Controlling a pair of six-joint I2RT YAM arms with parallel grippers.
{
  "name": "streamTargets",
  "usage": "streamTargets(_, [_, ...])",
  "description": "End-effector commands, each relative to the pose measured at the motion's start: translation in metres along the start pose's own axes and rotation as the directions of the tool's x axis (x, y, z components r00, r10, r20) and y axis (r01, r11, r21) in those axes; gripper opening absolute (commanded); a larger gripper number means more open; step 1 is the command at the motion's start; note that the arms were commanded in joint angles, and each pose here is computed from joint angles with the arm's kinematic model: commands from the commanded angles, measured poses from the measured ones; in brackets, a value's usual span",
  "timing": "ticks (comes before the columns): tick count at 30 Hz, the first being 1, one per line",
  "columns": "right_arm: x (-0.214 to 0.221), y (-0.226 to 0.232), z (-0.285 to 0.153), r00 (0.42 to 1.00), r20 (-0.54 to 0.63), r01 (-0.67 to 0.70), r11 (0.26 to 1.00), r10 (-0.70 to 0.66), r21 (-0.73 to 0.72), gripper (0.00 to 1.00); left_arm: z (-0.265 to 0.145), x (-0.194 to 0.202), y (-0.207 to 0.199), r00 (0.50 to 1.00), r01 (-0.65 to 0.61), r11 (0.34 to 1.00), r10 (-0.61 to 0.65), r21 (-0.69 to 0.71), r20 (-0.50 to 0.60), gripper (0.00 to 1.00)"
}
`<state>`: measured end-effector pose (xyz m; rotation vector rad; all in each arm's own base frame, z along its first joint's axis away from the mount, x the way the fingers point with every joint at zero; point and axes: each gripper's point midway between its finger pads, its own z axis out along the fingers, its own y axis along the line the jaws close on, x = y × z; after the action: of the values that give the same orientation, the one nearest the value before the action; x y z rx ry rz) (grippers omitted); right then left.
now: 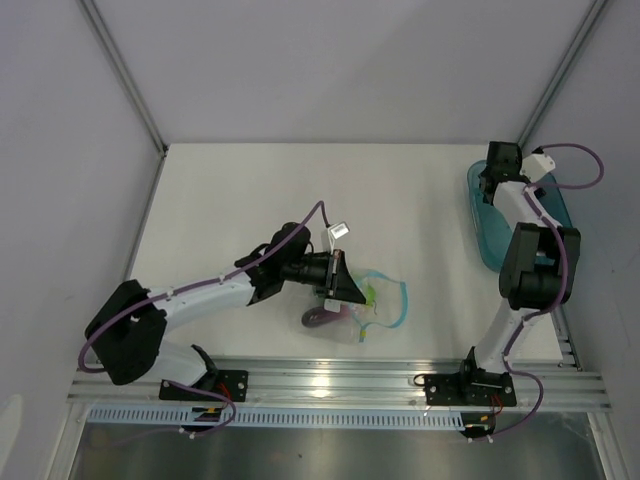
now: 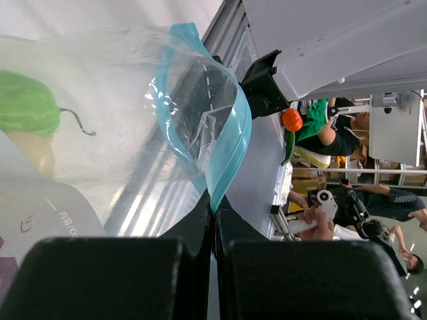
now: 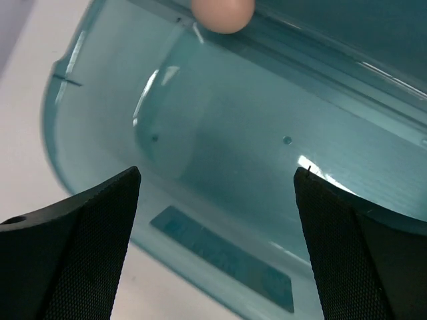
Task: Place the food in the zip-top bag and seal the zipper
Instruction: Pick up the fake food from the bin.
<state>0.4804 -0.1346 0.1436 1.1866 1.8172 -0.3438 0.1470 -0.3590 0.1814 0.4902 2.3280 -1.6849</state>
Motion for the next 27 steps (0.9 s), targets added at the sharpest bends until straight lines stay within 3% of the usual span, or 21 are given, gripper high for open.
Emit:
streamTargets(1, [-0.032,0.004,0.018,0.990,0.139,0.016,0.996,-0.028,0.090,0.97,0.005,-0.013,-0.011,1.000,-0.029,0.998,0.029,0.057,-0.008,0.01])
streamTargets(12, [-0.023,0.003,0.088,0.923,0.147,0.306,0.910,-0.355,0.279,0.99,0.015,-0.019,-0.003,0.998,0.047,0.994,-0.041,0.103,-0.057,0.01])
streamTargets(27, [-0.023,-0.007,0.134,0.848,0.116,0.454,0.822,-0.517,0.343,0.99,0.028,-0.026,0.013,0.990,0.120,0.990,-0.114,0.076,-0.085,0.01])
